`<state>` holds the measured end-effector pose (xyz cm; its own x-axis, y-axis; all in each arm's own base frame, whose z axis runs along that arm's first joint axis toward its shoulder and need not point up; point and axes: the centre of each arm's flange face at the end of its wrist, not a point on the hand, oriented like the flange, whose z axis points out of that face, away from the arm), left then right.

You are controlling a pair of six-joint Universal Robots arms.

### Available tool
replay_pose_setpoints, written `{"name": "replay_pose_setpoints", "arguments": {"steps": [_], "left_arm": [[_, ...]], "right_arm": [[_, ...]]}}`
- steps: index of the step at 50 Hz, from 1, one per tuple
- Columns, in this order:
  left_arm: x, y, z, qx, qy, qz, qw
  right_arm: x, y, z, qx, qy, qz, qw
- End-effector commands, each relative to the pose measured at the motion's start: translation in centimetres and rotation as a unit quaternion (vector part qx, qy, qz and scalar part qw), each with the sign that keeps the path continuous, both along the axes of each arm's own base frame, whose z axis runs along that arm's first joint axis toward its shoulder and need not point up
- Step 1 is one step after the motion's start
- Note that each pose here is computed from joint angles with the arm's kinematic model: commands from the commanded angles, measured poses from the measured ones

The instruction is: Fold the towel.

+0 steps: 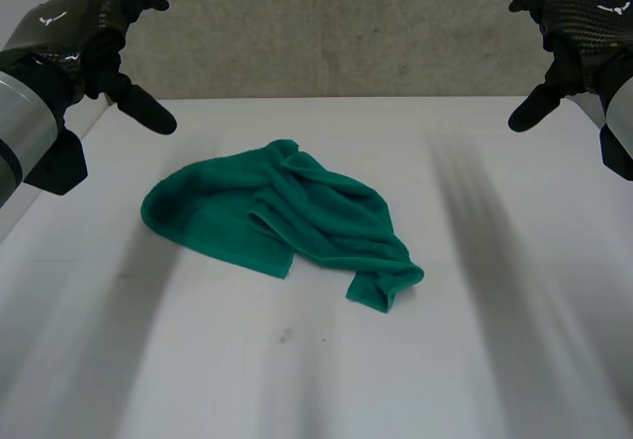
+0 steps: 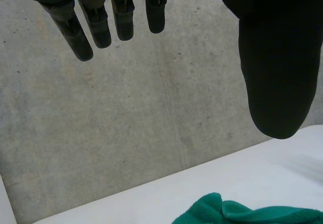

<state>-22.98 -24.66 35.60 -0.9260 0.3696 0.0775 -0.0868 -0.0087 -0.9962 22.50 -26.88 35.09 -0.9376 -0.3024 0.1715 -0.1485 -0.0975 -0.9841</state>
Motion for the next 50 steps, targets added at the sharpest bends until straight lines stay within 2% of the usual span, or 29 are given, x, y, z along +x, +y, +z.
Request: {"name": "replay_pose_setpoints", "arguments": {"steps": [1, 7, 15, 16, 18, 19, 20, 23, 27, 31, 33, 39, 42, 44, 50], "left_arm": [[0.0, -0.1, -0.1, 0.001, -0.001, 0.000, 1.000], [-0.2, -0.5, -0.7, 0.008, -0.005, 0.000, 1.000], [-0.8, -2.4, -3.2, 0.032, -0.017, 0.003, 0.999], [-0.8, -2.5, -3.4, 0.035, -0.019, 0.002, 0.999], [-0.9, -2.7, -4.0, 0.041, -0.026, 0.002, 0.999], [-0.9, -2.8, -4.3, 0.045, -0.029, 0.002, 0.999], [-1.1, -2.9, -4.9, 0.052, -0.038, 0.002, 0.998], [-1.5, -3.3, -6.6, 0.074, -0.050, 0.000, 0.996], [-2.9, -3.3, -9.5, 0.105, -0.065, -0.011, 0.992], [-4.4, -3.9, -12.5, 0.116, -0.077, -0.018, 0.990], [-5.1, -4.3, -14.1, 0.120, -0.081, -0.023, 0.989], [-6.0, -5.7, -17.5, 0.137, -0.088, -0.025, 0.986], [-6.4, -5.9, -18.4, 0.147, -0.087, -0.027, 0.985], [-6.4, -5.9, -18.5, 0.148, -0.086, -0.027, 0.985], [-6.3, -5.6, -18.3, 0.150, -0.084, -0.025, 0.985]], "right_arm": [[0.1, 0.1, -0.2, 0.002, 0.002, 0.006, 1.000], [0.2, 0.1, -0.1, 0.001, 0.004, 0.009, 1.000], [1.2, 0.4, -1.2, 0.017, 0.029, 0.064, 0.997], [1.6, 0.7, -2.3, 0.030, 0.063, 0.089, 0.994], [1.8, 0.9, -2.8, 0.036, 0.077, 0.099, 0.991], [2.2, 1.4, -4.3, 0.057, 0.117, 0.121, 0.984], [2.5, 1.5, -4.9, 0.064, 0.128, 0.128, 0.981], [4.1, 2.2, -7.4, 0.101, 0.154, 0.160, 0.970], [6.2, 2.8, -11.2, 0.161, 0.151, 0.188, 0.957], [6.6, 2.5, -13.3, 0.205, 0.129, 0.181, 0.953], [6.9, 1.9, -15.3, 0.248, 0.089, 0.167, 0.950], [7.8, 0.4, -18.2, 0.275, 0.040, 0.154, 0.948], [8.1, 0.0, -19.0, 0.274, 0.039, 0.153, 0.949], [8.5, -1.1, -20.7, 0.273, 0.042, 0.138, 0.951], [8.1, -2.9, -21.6, 0.252, 0.057, 0.076, 0.963]]}}
